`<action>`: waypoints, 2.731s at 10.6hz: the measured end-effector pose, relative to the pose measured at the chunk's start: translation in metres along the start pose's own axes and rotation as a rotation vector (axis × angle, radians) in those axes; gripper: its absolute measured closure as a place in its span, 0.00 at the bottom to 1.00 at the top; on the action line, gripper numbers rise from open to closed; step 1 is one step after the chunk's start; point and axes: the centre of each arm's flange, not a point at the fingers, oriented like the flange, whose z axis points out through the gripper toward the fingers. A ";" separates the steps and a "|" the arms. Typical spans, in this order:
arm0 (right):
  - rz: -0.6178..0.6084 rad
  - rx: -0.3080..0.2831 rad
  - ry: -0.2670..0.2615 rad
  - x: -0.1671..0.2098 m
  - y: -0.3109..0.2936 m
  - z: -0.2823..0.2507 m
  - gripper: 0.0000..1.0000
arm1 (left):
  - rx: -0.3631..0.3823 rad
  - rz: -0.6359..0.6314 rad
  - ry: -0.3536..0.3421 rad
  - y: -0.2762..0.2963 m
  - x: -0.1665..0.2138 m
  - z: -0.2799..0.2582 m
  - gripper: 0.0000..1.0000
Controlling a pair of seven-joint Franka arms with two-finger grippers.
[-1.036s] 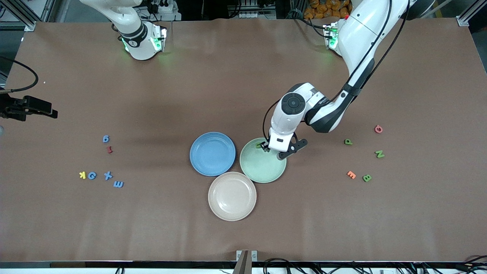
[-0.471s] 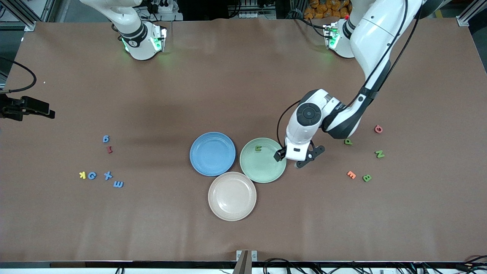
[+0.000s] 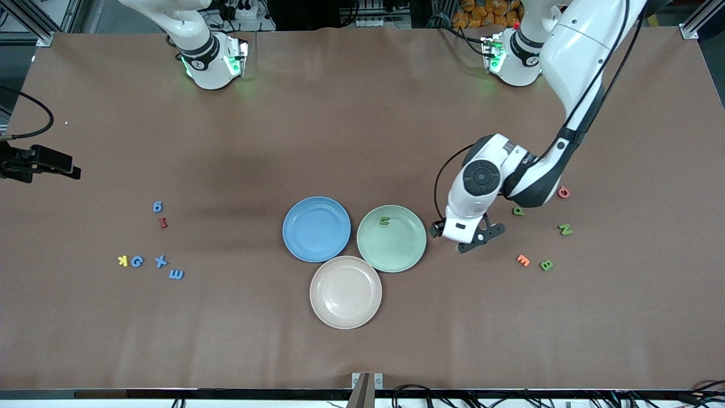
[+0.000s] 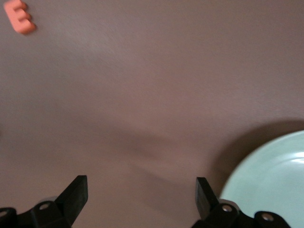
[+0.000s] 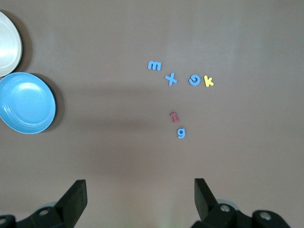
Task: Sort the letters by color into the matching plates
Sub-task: 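Move the left gripper back over the green letters, then lower the left gripper over the green letter d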
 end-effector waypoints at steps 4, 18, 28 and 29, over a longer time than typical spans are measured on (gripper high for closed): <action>-0.013 -0.002 0.017 0.002 -0.006 -0.002 0.00 | 0.022 0.115 0.016 -0.052 0.029 -0.016 0.00; -0.075 -0.013 0.101 -0.025 -0.046 -0.025 0.00 | 0.061 0.440 -0.022 -0.125 0.037 -0.011 0.00; 0.006 -0.008 0.106 -0.031 -0.042 -0.026 0.00 | 0.013 -0.096 0.039 -0.125 0.051 -0.051 0.00; 0.008 -0.008 0.109 -0.030 -0.042 -0.026 0.00 | 0.013 -0.102 0.039 -0.125 0.052 -0.051 0.00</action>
